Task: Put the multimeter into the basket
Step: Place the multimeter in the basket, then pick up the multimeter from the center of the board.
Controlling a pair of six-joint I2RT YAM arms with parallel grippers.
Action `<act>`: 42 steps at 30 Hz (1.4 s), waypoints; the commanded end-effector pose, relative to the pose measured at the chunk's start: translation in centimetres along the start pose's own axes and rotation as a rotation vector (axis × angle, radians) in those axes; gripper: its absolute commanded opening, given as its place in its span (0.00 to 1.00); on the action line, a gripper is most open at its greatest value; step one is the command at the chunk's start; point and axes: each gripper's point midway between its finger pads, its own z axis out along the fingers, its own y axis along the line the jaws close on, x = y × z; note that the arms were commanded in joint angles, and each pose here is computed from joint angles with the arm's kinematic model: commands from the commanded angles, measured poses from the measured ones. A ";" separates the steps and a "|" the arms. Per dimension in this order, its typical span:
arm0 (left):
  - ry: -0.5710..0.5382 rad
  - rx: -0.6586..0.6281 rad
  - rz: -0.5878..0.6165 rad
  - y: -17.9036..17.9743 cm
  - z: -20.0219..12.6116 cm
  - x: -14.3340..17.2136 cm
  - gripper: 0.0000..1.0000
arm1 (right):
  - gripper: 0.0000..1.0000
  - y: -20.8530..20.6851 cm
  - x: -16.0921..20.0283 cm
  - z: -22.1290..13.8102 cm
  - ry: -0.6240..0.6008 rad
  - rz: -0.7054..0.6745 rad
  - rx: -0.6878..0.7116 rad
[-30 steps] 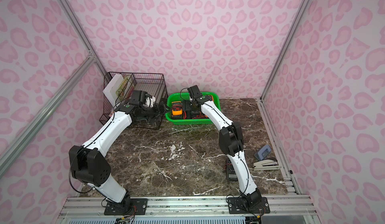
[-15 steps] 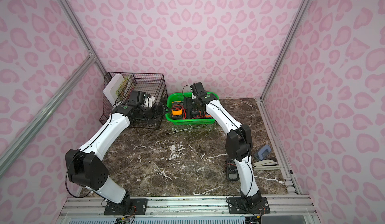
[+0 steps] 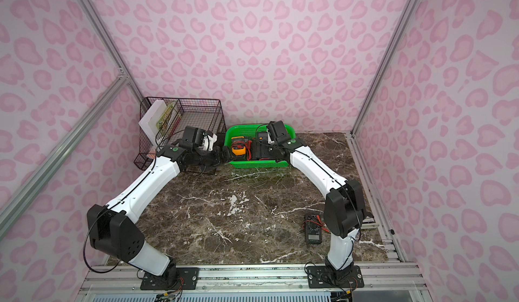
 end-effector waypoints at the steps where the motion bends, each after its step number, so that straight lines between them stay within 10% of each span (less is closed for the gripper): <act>1: 0.007 -0.033 0.074 0.0 -0.5 0.8 0.99 | 0.89 -0.8 0.7 -0.9 -0.021 0.039 0.019; 42: 0.210 -0.006 0.279 -4.0 6.6 10.2 0.99 | 0.98 -16.7 21.8 -12.4 0.104 0.411 0.341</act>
